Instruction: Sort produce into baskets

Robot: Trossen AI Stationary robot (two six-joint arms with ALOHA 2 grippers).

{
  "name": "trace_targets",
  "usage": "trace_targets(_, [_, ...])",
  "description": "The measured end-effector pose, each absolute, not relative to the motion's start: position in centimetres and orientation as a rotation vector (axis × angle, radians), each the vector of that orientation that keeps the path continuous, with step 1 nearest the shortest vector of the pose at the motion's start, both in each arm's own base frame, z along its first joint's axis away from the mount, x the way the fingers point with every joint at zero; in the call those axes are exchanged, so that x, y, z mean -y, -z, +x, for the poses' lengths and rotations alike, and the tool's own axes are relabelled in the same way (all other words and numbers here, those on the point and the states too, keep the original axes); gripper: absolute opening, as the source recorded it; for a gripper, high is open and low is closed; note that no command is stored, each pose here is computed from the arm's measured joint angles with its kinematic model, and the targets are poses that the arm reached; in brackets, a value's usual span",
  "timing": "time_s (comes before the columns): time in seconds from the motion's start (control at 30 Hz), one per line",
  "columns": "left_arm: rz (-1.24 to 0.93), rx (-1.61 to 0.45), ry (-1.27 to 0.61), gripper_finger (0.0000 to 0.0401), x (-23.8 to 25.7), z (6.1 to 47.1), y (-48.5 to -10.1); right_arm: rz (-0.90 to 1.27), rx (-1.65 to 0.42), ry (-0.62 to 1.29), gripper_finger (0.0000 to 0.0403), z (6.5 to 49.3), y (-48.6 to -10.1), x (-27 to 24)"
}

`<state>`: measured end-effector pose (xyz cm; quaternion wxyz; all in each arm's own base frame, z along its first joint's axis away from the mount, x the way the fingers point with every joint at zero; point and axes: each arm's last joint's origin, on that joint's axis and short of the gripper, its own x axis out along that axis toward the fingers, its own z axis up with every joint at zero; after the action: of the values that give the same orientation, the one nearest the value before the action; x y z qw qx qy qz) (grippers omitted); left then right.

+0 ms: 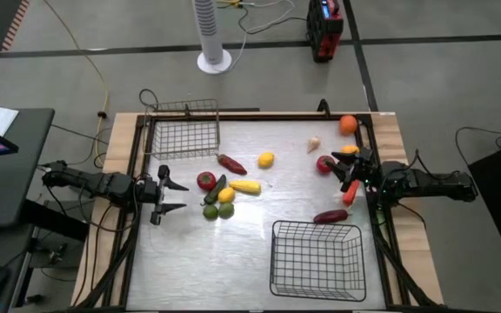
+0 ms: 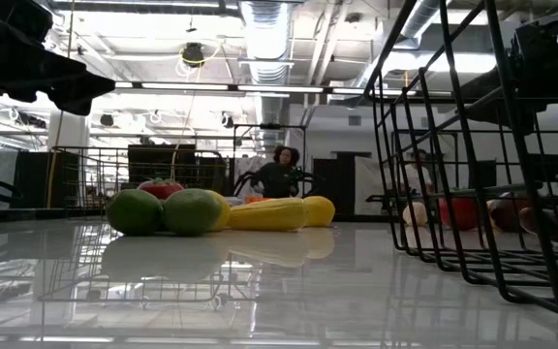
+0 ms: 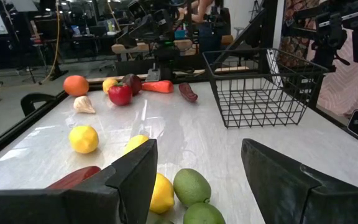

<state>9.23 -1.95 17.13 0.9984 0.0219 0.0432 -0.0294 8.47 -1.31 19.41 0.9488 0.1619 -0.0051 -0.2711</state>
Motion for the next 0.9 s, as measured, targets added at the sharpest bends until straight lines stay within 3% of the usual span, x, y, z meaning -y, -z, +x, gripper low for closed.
trace_targets(0.53, [0.103, -0.073, 0.052, 0.0223, 1.9, 9.3, -17.2, 0.329, 0.010, 0.552, 0.0260, 8.5, -19.4, 1.3])
trace_targets(0.67, [-0.067, -0.048, 0.079, 0.0223, 2.0, 9.3, -17.5, 0.329, 0.010, 0.552, 0.0260, 8.5, -19.4, 1.3])
trace_targets(0.9, [-0.189, 0.173, 0.072, 0.0223, 1.9, 9.1, -19.7, 0.329, 0.010, 0.552, 0.0260, 8.5, -19.4, 1.3])
